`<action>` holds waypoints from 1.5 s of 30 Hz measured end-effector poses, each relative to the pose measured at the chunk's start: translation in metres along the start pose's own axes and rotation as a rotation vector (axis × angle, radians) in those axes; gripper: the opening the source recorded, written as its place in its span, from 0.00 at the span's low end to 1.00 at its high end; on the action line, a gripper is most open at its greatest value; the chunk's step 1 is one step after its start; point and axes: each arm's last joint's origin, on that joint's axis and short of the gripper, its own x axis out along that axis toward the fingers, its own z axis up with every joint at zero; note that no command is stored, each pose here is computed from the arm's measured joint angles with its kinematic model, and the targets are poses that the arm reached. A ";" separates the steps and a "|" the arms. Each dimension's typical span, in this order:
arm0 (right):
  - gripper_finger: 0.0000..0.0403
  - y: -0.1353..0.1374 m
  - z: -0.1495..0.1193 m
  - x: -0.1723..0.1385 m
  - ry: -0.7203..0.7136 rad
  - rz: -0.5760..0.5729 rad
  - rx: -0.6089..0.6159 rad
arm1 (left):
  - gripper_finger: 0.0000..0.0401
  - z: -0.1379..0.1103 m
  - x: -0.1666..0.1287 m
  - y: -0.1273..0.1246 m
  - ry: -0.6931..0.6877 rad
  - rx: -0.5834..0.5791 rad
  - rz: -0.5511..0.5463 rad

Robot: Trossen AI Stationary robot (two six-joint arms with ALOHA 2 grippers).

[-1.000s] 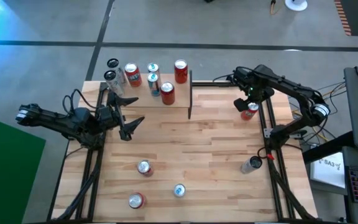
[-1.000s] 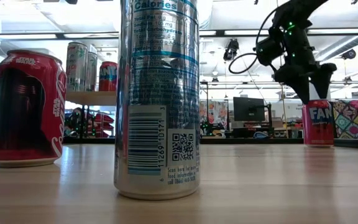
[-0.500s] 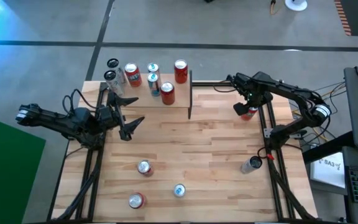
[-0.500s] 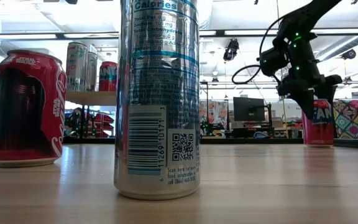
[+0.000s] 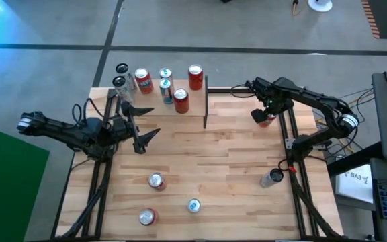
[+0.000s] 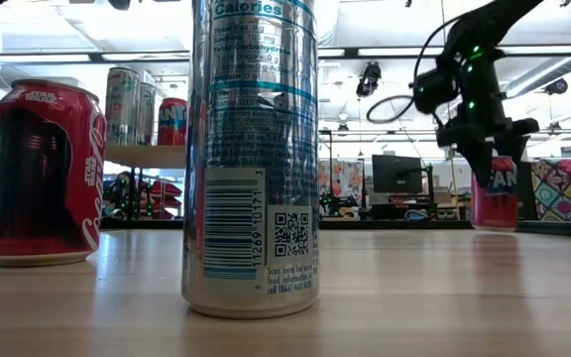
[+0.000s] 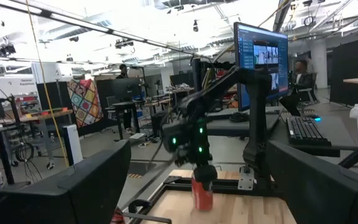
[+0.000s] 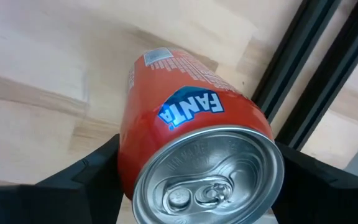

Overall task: Place canned beverage on shelf
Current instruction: Put the red soda can on the shelf aligned with the other red soda cans

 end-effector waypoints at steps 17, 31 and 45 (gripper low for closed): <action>0.73 0.010 -0.060 -0.078 -0.441 0.446 -0.074 | 0.89 -0.014 0.029 -0.021 0.097 0.059 -0.026; 0.73 0.090 -0.085 -0.120 -0.744 0.880 -0.416 | 0.89 -0.029 0.049 -0.038 0.173 0.108 -0.062; 0.73 0.160 -0.075 -0.113 -0.793 0.985 -0.533 | 0.89 -0.054 0.066 -0.056 0.247 0.181 -0.158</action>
